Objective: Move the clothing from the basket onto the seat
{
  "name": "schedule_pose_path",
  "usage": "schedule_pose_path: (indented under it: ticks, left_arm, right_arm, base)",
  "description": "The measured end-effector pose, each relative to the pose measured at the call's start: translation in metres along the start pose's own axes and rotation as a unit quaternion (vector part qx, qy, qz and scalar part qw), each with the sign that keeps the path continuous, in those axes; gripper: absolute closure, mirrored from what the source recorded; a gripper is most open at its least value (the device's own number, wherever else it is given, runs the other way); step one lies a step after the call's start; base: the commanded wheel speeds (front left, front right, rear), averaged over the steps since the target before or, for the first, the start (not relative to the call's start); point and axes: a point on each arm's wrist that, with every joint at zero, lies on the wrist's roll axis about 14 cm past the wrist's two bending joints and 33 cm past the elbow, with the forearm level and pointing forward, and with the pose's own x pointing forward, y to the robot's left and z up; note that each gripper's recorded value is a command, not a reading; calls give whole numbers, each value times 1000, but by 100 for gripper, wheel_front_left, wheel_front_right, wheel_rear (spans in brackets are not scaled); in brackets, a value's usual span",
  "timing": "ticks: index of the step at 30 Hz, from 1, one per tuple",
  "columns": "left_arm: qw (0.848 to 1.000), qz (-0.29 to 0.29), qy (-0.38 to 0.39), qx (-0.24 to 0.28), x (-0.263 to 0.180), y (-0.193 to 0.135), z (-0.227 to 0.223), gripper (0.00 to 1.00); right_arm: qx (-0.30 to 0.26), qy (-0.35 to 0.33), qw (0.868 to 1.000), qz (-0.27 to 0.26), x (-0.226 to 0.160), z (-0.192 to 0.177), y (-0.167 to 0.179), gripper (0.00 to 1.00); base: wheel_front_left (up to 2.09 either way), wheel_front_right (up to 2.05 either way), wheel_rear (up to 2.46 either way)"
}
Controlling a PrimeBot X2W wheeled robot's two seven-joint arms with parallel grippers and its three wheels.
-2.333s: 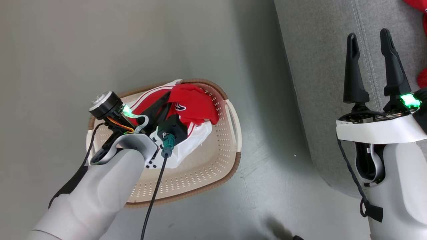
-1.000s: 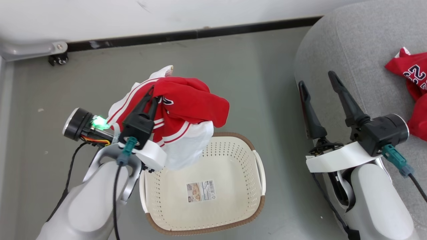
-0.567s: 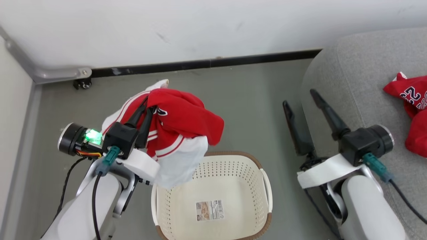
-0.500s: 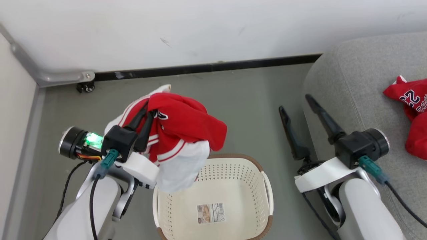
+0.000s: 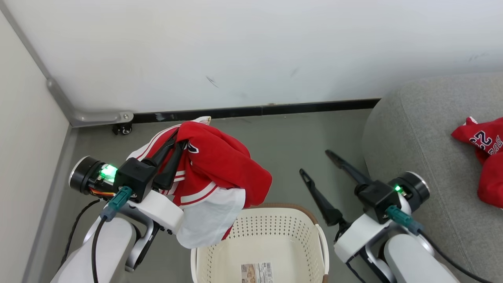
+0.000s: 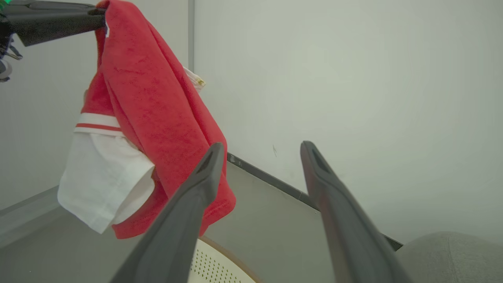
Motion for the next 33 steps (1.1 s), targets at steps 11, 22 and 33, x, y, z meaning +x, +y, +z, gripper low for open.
schedule_pose_path:
  ticks: [11,22,33]
  left_arm:
    - [999,-19,-34,10,-8,-1,32,100]
    - [997,-56,-58,10,-7,-19,56,100]
    - [995,-80,-63,9,-7,-32,68,100]
  right_arm:
    - [-20,17,998,54,-12,-2,31,0]
    - [-47,30,993,102,-23,-2,51,0]
    - [-47,16,989,136,-15,13,66,0]
  base:
    - [0,0,0]
    - [0,0,0]
    - [0,0,0]
